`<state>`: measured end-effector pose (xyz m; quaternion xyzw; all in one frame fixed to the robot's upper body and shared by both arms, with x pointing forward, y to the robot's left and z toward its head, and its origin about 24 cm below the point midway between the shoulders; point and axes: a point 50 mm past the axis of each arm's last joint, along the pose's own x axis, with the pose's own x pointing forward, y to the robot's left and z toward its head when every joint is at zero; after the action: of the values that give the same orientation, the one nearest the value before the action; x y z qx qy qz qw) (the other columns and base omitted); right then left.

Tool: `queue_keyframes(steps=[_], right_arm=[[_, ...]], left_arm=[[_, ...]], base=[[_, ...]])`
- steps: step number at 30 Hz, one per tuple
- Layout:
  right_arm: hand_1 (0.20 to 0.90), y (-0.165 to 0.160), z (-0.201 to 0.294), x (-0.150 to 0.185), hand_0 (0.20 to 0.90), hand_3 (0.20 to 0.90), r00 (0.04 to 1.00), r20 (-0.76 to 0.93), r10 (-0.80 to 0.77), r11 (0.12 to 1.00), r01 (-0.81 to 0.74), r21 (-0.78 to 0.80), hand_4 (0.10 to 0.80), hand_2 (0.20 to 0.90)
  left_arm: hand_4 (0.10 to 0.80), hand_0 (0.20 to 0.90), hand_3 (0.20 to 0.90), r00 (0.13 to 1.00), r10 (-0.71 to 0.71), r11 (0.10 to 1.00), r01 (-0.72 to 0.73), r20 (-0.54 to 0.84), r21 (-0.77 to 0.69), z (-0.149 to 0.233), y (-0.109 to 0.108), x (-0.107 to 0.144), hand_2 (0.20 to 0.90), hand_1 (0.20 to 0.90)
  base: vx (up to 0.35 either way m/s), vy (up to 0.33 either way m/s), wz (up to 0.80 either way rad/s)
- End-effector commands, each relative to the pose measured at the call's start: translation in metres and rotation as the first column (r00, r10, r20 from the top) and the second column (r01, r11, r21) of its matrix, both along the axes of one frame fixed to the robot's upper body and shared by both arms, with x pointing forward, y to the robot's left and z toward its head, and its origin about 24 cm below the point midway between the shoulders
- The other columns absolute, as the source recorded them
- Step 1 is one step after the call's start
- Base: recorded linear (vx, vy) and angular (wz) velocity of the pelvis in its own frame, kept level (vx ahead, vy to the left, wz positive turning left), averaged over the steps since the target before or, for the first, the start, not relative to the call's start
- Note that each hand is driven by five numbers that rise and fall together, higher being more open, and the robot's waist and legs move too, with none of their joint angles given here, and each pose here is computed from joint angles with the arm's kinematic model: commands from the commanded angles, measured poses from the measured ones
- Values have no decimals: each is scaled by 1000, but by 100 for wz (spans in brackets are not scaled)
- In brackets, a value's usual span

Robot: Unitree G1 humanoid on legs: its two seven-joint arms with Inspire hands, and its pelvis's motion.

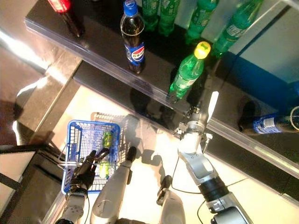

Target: Pick up the drink and place into the basket.

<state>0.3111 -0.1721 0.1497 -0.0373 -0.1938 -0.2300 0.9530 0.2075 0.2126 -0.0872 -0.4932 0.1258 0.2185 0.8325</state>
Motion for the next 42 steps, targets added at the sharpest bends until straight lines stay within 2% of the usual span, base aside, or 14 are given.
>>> queue_keyframes(steps=[1, 14, 15, 16, 31, 42], right_arm=[[900, -8, 72, -6, 900, 900, 940, 337, -51, 995, 20, 95, 800, 900], [900, -20, 107, 7, 900, 900, 912, 396, -110, 978, 28, 206, 800, 900], [547, -21, 108, 8, 547, 488, 909, 399, -120, 976, 35, 214, 388, 547], [300, -23, 111, 8, 300, 200, 902, 408, -138, 973, 46, 228, 100, 300], [300, -24, 108, 3, 300, 200, 893, 423, -156, 970, 59, 234, 100, 300], [300, -22, 93, -9, 300, 200, 913, 397, -93, 992, 48, 121, 100, 300]], left_arm=[[100, 300, 200, 980, -124, 984, 102, 154, 144, 19, 7, -6, 300, 300], [100, 300, 200, 974, -144, 977, 112, 174, 182, 31, 12, 6, 300, 300], [100, 300, 200, 973, -146, 976, 113, 176, 185, 31, 12, 6, 300, 300], [100, 300, 200, 972, -147, 975, 112, 181, 190, 33, 12, 7, 300, 300], [100, 300, 200, 969, -133, 979, 96, 207, 179, 36, 6, 12, 300, 300], [100, 300, 200, 980, -99, 989, 78, 173, 123, 18, 1, -6, 300, 300]], base=[[12, -10, 8], [5, -13, 6], [0, 0, 0], [0, 0, 0], [-39, 1, 1], [-52, 1, 4]])
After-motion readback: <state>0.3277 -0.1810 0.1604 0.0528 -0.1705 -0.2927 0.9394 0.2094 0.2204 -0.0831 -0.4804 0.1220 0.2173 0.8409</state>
